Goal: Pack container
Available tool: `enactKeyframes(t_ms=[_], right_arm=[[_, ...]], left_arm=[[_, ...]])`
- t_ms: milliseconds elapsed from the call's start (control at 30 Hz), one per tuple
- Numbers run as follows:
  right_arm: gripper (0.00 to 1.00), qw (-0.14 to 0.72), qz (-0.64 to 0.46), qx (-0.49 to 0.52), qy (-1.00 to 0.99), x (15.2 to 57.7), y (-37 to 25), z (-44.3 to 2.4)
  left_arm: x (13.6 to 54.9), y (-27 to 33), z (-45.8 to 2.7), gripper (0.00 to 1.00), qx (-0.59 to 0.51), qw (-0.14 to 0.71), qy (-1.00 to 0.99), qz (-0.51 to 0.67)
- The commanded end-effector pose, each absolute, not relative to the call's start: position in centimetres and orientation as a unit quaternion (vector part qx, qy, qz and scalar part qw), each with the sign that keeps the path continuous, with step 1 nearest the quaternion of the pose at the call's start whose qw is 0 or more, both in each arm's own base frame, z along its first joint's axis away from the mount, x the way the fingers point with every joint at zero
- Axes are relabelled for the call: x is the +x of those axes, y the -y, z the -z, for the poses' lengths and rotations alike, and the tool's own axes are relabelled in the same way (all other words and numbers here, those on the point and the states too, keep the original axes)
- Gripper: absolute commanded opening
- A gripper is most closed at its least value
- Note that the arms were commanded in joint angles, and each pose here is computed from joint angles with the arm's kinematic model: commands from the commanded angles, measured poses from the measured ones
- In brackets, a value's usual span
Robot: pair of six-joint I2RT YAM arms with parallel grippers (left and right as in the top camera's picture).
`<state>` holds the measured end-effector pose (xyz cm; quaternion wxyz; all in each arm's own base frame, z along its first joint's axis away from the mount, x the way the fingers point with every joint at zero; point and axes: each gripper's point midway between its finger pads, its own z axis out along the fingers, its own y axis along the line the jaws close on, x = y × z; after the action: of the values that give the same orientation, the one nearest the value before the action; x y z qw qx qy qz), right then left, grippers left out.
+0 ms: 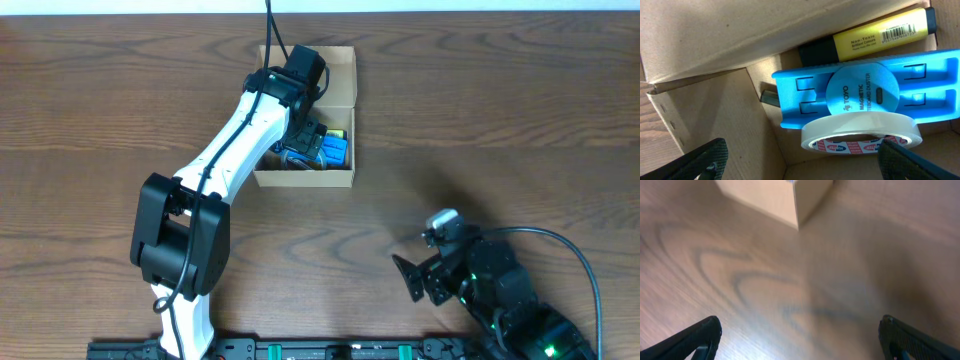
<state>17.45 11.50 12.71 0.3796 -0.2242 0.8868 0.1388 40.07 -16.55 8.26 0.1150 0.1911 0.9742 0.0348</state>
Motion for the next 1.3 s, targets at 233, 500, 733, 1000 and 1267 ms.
enactKeyframes(t_ms=[233,500,733,1000,1267], right_arm=[[0.99,0.307,-0.100,-0.216,-0.922,15.1,-9.2,-9.8],[0.99,0.324,-0.033,-0.193,-0.925,16.2,-6.9,-9.9],[0.99,0.338,-0.010,-0.196,-0.921,16.8,-6.4,-10.2],[0.99,0.466,-0.069,-0.181,-0.863,20.9,-9.5,-15.6],[0.99,0.517,-0.091,-0.171,-0.834,22.1,-10.5,-18.2]], left_arm=[[41.1,16.6,-10.7,0.96,0.184,0.148,-0.971,-0.037],[41.3,16.7,-11.7,0.96,0.181,0.156,-0.970,-0.033],[41.3,16.7,-11.9,0.96,0.174,0.157,-0.972,-0.032],[41.4,16.8,-11.9,0.96,0.169,0.157,-0.973,-0.031],[41.4,16.8,-13.0,0.96,0.150,0.170,-0.974,-0.024]])
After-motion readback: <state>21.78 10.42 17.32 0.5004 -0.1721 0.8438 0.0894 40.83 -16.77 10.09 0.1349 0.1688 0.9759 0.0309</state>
